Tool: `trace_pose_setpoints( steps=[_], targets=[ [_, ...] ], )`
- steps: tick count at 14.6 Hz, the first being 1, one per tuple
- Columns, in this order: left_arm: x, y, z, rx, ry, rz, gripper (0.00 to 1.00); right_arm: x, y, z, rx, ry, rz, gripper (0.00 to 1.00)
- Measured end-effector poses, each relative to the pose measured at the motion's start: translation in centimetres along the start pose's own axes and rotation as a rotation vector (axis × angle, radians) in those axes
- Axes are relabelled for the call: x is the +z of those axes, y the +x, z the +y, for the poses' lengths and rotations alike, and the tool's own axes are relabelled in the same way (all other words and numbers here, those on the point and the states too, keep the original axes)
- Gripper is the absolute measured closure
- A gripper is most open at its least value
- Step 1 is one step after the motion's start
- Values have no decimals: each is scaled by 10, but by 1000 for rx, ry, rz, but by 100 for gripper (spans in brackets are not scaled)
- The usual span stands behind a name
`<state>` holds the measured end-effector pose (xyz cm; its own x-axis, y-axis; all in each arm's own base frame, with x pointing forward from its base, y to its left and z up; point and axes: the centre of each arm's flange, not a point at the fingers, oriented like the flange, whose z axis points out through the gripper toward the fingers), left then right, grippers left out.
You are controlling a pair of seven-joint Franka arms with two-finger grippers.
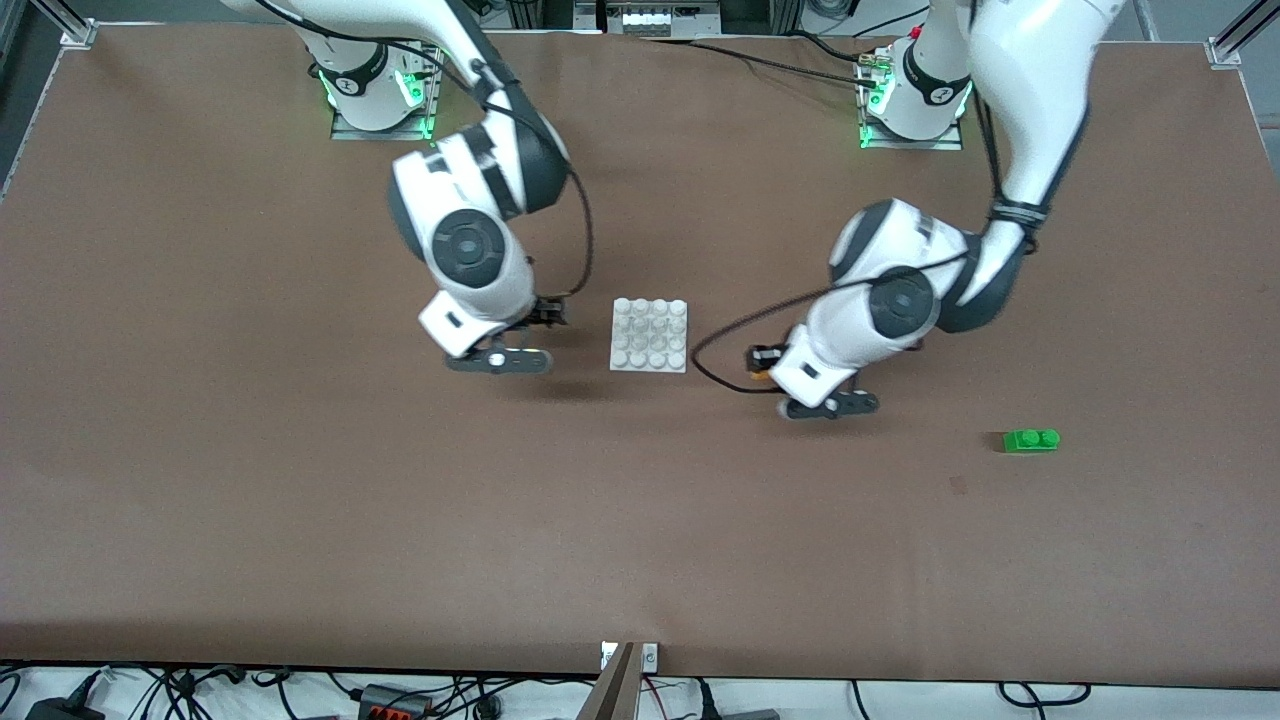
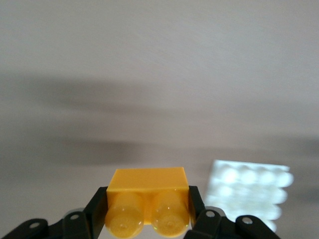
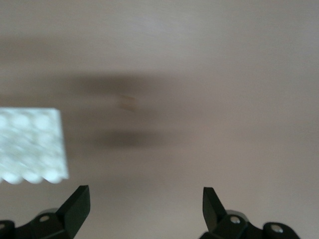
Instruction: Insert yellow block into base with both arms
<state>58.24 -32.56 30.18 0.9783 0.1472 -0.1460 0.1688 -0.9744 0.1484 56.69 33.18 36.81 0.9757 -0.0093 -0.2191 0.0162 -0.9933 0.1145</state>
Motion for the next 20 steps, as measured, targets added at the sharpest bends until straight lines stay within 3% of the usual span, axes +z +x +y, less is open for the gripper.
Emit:
trace_pose_setpoints(
  steps=[4,8,11,15,20],
  targets=[
    [37,-60,84,-33,-16,84,32,-60,-1,100,-58,11,-44,0],
    [78,-88,113,-76,22,176,32,-105,-17,192,-33,38,-124,0],
    [96,-94,115,-92,52,203,32,-148,-21,255,-51,58,-88,0],
    [104,-101,119,-78,54,190,32,-169,-23,309,22,65,-51,0],
    [117,-124,133,-40,51,155,32,-172,-22,315,-26,67,-42,0]
  ],
)
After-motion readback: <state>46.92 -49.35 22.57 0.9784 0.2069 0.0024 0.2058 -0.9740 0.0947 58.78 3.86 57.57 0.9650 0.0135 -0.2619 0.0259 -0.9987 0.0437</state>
